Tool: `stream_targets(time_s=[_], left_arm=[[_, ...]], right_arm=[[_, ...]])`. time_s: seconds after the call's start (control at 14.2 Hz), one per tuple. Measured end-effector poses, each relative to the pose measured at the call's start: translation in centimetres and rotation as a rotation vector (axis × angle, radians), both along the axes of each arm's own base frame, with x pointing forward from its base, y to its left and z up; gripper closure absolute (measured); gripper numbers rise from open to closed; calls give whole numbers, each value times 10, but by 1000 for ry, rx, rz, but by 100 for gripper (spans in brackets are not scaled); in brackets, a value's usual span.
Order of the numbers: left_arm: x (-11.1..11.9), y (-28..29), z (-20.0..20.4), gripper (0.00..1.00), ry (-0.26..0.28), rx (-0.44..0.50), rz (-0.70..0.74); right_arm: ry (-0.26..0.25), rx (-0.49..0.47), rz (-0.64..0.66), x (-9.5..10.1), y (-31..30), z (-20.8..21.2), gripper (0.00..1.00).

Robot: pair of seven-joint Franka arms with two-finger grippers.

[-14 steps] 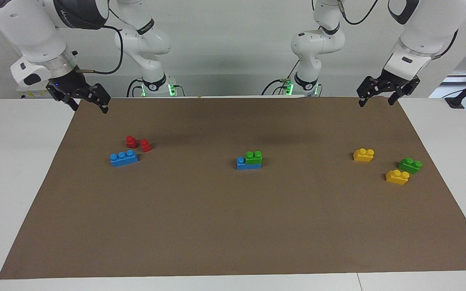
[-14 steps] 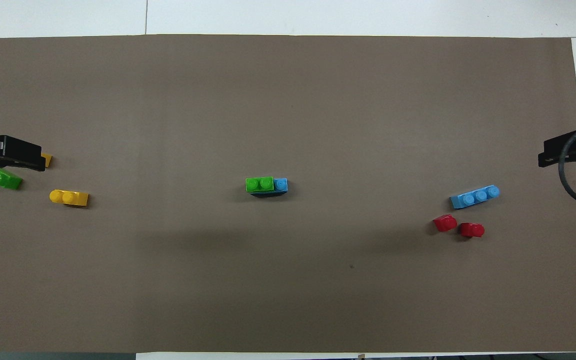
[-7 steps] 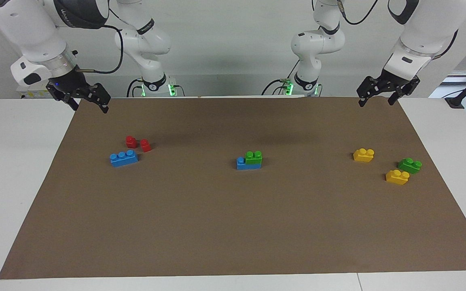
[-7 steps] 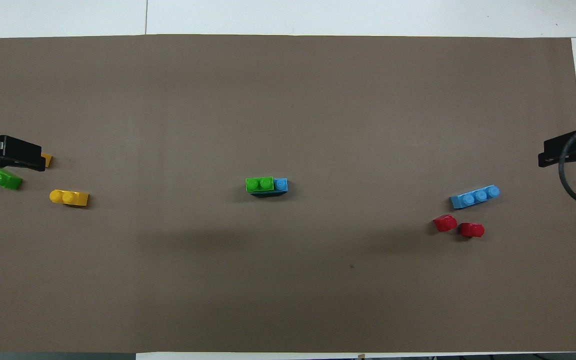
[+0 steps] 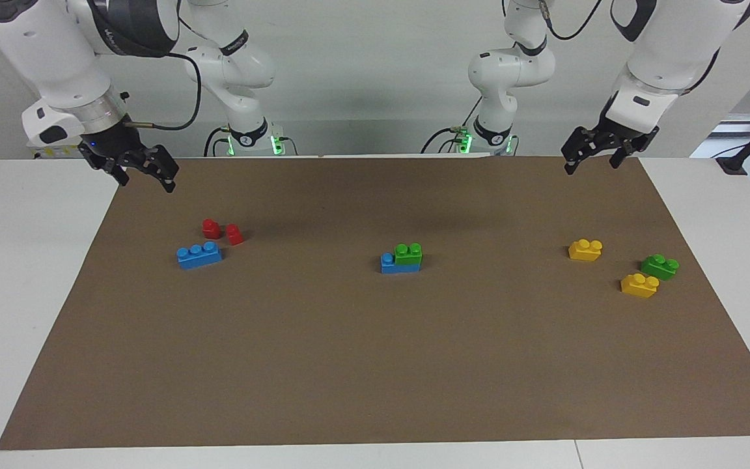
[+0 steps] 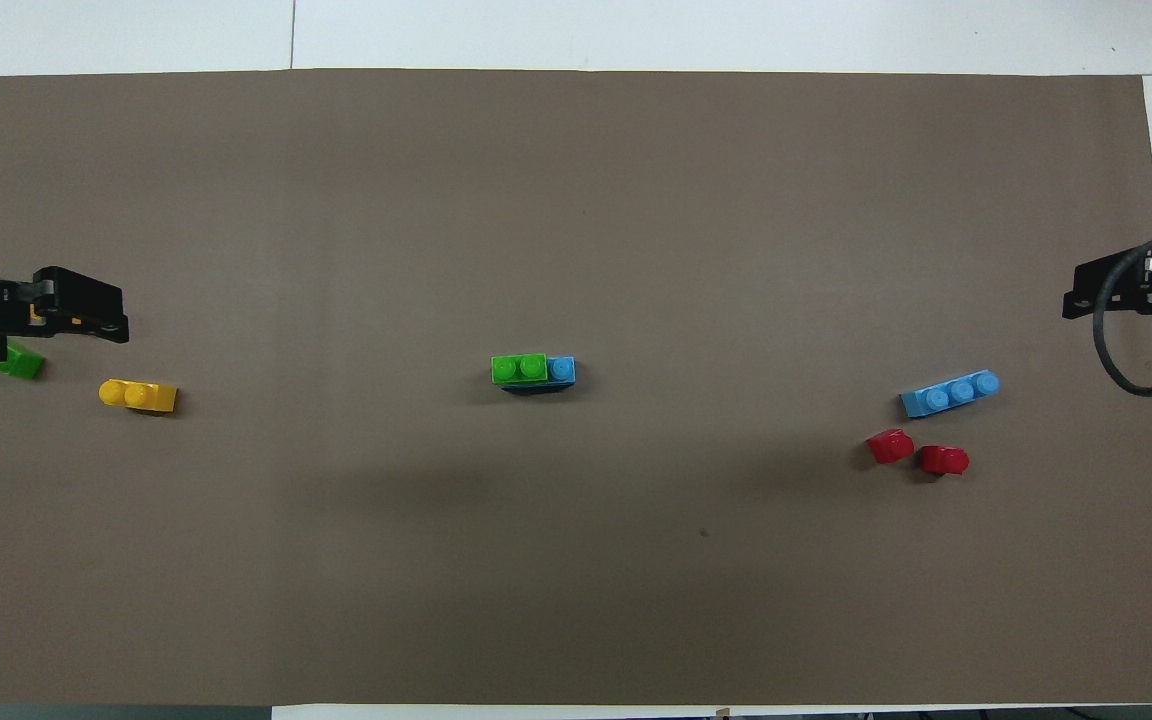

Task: Remove green block with left arm and hold with right
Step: 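Reach the left gripper toward the green brick while the right gripper approaches blue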

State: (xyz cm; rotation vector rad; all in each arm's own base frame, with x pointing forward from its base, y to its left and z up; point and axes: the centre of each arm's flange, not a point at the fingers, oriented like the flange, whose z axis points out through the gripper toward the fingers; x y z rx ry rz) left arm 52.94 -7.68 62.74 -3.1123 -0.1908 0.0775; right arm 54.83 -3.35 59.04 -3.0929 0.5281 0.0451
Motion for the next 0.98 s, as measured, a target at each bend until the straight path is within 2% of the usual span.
stream_targets(time_s=[0.21, 0.42, 0.7, 0.98], left_arm=[[-18, -52, -13, 0, -15, 17, 174], [-42, -99, -29, 0, -47, 13, 374], [-66, -152, -45, 0, -105, -44, 674], [-85, -204, -69, 0, -112, -81, 959]], right_arm=[[-8, 29, -299, 5, 33, -29, 0], [41, 113, -569, 5, 68, -60, 0], [105, 168, -814, 12, 107, -97, 0], [148, 256, -1013, 21, 121, -146, 0]])
